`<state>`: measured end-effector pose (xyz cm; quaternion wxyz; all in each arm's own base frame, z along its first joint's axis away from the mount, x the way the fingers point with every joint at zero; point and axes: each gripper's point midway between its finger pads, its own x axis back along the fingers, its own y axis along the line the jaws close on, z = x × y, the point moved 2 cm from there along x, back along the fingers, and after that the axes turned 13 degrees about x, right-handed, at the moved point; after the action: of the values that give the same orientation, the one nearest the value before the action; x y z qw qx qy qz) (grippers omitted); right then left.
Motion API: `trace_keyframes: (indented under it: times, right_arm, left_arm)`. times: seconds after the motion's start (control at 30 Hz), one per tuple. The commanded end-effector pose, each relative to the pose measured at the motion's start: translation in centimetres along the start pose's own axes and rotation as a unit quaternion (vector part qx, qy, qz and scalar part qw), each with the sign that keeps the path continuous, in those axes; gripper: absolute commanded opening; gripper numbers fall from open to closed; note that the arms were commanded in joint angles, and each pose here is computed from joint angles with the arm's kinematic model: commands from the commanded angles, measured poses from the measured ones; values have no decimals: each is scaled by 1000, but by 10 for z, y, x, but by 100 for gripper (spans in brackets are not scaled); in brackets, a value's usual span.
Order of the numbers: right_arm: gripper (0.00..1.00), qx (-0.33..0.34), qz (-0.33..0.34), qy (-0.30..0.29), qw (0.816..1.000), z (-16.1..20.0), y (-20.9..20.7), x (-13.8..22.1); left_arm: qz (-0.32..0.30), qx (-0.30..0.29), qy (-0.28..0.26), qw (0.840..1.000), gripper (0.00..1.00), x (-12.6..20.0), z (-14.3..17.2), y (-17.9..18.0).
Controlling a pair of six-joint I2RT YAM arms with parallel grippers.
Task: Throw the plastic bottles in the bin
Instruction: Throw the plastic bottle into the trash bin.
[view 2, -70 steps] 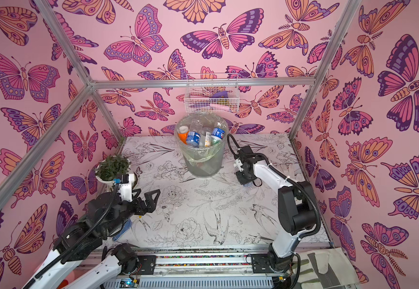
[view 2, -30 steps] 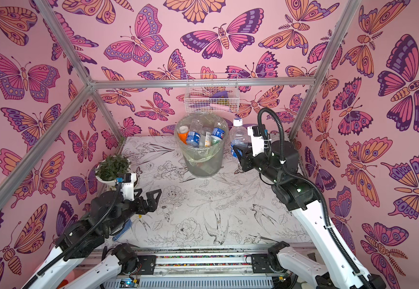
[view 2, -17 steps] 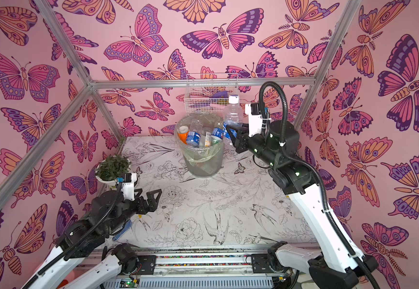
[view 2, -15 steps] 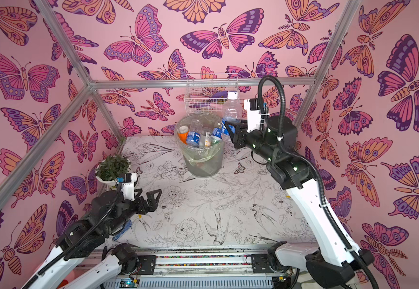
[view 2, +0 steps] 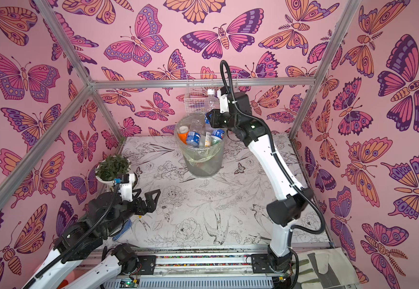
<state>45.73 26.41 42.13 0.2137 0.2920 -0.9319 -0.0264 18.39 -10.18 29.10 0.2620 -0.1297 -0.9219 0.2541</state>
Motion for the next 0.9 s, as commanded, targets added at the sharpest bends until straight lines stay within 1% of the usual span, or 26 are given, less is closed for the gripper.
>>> trace_keyframes:
  times: [0.0,0.03,0.27,0.5,0.87]
  right_arm:
    - [96,-14,8,62,998,19,1,1]
    - [99,-13,10,67,998,21,1,0]
    - [99,12,24,19,999,8,7,27]
    - [99,18,29,13,999,6,7,43]
    - [99,26,32,2,999,5,8,57]
  left_arm:
    - [-2,-1,-5,1000,100,7,-2,1]
    - [-3,-2,-6,1000,100,8,-3,2]
    - [-7,-3,-3,1000,100,6,-2,2]
    - [-6,0,-1,1000,100,5,-2,1]
    - [-5,-1,-3,1000,100,6,-3,1]
